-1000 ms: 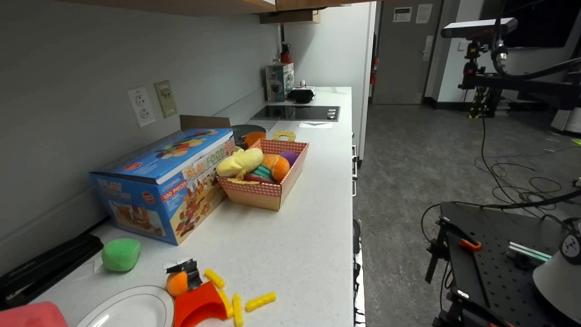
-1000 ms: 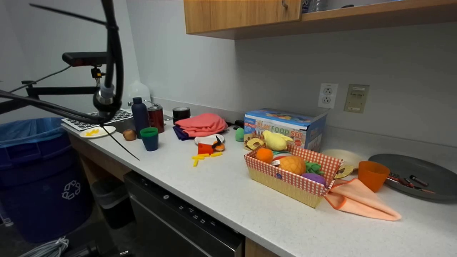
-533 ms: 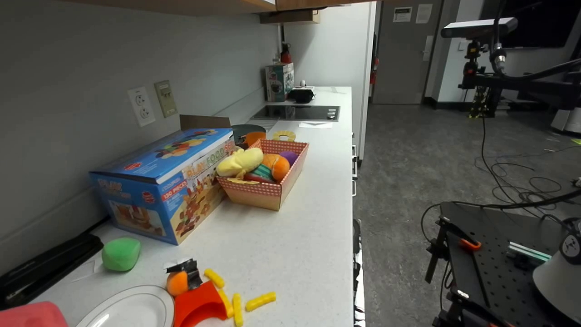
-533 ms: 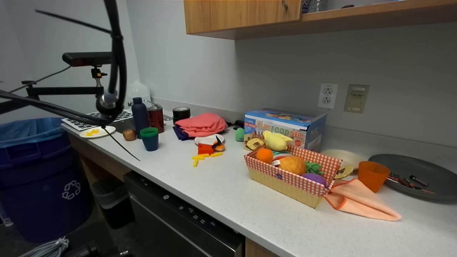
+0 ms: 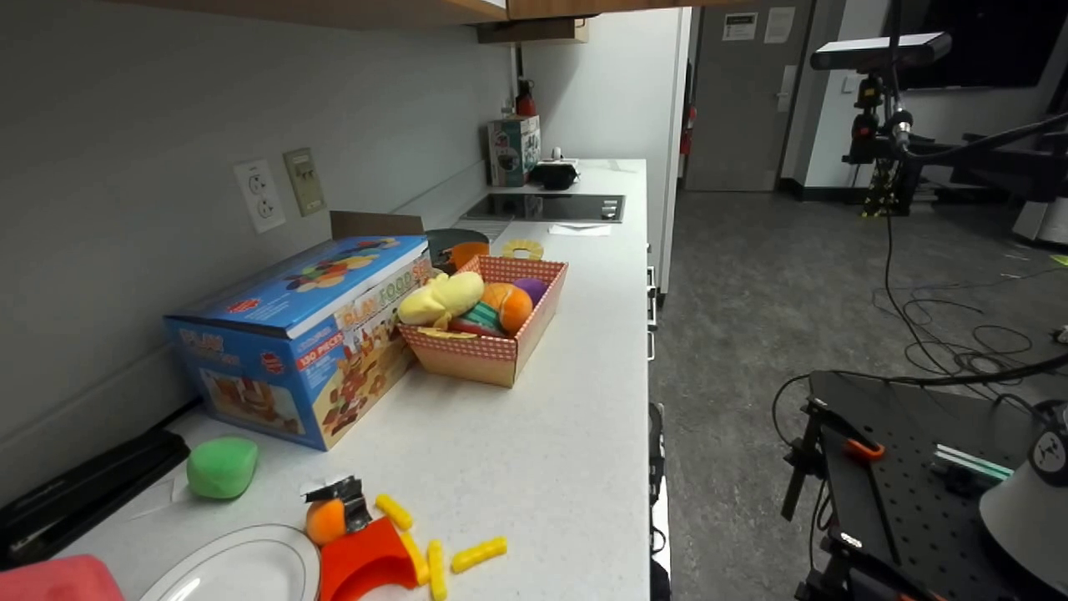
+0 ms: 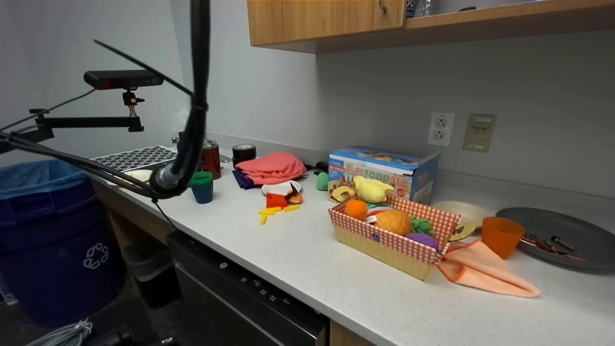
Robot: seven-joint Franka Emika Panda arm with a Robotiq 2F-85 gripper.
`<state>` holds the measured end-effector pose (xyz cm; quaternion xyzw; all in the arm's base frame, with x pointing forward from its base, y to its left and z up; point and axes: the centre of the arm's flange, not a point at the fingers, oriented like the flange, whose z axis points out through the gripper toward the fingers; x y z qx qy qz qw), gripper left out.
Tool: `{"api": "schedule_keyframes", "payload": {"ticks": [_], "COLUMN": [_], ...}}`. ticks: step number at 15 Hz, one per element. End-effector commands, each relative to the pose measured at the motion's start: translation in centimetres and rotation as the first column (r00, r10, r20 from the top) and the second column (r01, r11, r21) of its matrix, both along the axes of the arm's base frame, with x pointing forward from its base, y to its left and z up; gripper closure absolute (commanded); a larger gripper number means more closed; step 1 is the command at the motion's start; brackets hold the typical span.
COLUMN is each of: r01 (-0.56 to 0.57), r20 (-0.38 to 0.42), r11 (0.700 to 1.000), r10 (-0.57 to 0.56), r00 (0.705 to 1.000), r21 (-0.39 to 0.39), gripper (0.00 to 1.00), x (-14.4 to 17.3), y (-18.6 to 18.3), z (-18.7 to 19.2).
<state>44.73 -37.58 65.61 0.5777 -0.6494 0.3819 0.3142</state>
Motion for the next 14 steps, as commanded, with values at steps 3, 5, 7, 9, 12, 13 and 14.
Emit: {"api": "schedule_keyframes", "payload": {"ticks": [3,5,7,9,12,13,14], "r01": [0.045,0.034,0.007,-0.039,-0.14,-0.174,-0.215], "r20": [0.02,0.004,-0.009,-0.02,-0.019,-0.009,0.007], "r11": [0.999,0.999,0.997,0.989,0.95,0.932,0.911], "r10": [-0.045,-0.034,-0.006,0.043,0.151,0.187,0.228], "r00": [0.999,0.999,1.0,0.999,0.988,0.982,0.974], "r21": [-0.013,0.023,0.074,0.144,0.278,0.316,0.353], "gripper": [0.0,0.0,0.0,0.0,0.0,0.0,0.0], "x": [1.4,0.6,-0.5,-2.0,-4.5,-5.5,-6.5], "y": [-3.8,-4.0,-3.7,-3.5,-3.5,-3.4,-3.4], "z": [0.0,1.0,2.1,3.8,6.6,7.8,8.8]}}
